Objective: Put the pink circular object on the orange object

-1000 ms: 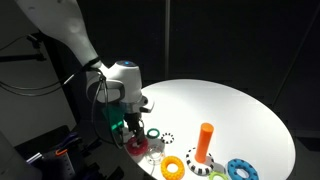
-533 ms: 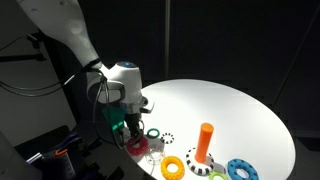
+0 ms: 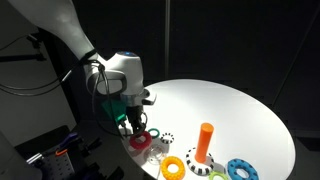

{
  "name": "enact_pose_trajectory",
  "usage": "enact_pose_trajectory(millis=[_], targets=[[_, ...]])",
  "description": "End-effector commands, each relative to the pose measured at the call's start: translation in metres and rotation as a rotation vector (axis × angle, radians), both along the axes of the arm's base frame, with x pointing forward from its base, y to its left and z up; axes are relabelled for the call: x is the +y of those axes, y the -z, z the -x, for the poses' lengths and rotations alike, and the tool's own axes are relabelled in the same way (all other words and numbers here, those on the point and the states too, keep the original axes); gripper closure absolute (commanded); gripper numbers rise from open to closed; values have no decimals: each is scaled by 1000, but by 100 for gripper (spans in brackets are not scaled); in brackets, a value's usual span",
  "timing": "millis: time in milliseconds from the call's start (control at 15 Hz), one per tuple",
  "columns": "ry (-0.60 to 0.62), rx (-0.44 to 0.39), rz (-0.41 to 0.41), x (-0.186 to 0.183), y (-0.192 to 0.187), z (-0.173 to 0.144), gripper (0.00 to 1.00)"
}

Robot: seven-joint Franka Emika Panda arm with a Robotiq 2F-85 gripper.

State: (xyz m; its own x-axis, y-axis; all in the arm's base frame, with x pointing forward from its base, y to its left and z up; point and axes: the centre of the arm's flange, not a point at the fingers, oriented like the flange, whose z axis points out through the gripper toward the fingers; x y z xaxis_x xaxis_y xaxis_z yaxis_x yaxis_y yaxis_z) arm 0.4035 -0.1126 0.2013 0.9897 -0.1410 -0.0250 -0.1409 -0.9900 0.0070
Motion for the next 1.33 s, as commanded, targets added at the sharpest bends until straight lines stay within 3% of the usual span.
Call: enact_pose_trajectory(millis=[0, 733, 1267], targets=[[7, -8, 28, -7, -53, 0, 90], [135, -82, 116, -86, -170, -26, 90], [255, -117, 128, -146, -200, -56, 90]])
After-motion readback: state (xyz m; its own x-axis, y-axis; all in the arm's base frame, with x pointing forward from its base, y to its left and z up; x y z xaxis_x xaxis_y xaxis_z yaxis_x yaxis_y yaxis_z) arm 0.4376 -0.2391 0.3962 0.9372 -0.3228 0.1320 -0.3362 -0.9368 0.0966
